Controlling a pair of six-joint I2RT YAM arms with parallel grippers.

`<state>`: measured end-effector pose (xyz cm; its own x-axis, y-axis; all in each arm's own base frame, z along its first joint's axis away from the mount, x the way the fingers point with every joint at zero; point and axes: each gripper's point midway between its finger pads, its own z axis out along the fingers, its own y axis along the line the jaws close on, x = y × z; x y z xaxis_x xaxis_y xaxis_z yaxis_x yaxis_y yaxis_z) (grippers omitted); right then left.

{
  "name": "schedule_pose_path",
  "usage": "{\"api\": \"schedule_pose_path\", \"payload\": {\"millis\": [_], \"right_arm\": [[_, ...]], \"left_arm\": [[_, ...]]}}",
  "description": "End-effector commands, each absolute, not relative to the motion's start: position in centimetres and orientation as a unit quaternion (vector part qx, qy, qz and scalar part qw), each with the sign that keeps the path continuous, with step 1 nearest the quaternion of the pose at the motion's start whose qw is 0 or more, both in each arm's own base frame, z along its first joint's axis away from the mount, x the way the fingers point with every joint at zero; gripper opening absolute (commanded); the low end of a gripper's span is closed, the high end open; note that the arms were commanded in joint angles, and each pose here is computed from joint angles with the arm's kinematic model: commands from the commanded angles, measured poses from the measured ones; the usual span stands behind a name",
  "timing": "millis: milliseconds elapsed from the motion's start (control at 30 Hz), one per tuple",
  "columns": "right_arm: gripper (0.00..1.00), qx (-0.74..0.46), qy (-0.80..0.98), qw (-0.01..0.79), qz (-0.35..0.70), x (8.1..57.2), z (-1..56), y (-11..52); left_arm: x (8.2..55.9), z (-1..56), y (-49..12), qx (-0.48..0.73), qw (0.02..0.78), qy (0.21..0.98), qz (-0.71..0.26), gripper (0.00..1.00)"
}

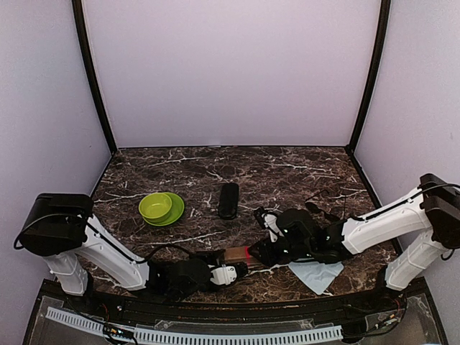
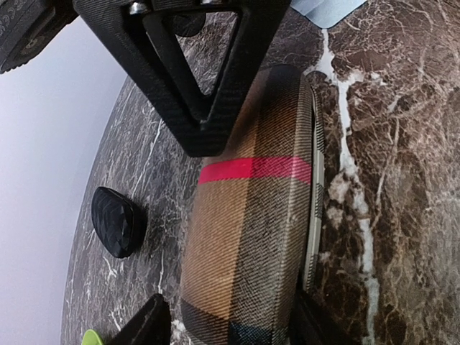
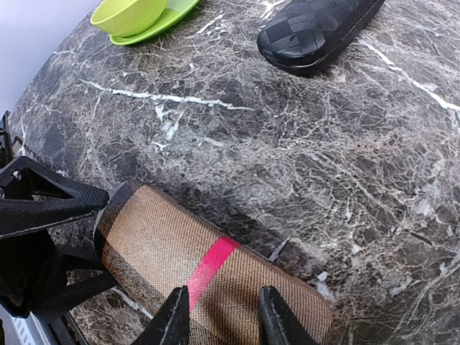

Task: Organize the sunglasses
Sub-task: Close the case with sunglasses at the center of the board.

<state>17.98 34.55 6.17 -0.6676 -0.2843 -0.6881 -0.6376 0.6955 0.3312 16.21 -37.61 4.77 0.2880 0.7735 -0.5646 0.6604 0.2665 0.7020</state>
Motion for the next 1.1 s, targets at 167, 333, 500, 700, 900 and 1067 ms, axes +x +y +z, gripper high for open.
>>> {"api": "schedule_pose_path", "payload": {"millis": [167,333,500,700,900,1067], "right_arm": [[0.42,-0.261,0.873,0.315,0.265,17.5,6.8,32.8],[0.48,-0.253,0.868,0.325,0.278,18.1,8.8,32.5],[0.5,-0.247,0.87,0.314,0.289,18.2,8.7,32.6],[0.51,-0.249,0.87,0.297,0.304,17.7,7.9,33.4],[0.58,-0.276,0.852,0.277,0.349,15.7,7.9,34.3],[0.71,-0.286,0.843,0.272,0.365,14.4,8.4,33.2]], "left_arm": [[14.1,4.9,-36.9,0.614,0.497,0.613,0.0,0.66],[12.4,4.7,-36.9,0.635,0.462,0.617,-0.043,0.7],[11.6,4.2,-36.6,0.645,0.438,0.624,-0.058,0.72],[11.6,4.6,-36.6,0.635,0.442,0.63,-0.068,0.74],[12.4,4.8,-36.9,0.62,0.455,0.637,-0.052,0.74],[13.1,5.5,-36.6,0.604,0.466,0.645,-0.043,0.74]]}}
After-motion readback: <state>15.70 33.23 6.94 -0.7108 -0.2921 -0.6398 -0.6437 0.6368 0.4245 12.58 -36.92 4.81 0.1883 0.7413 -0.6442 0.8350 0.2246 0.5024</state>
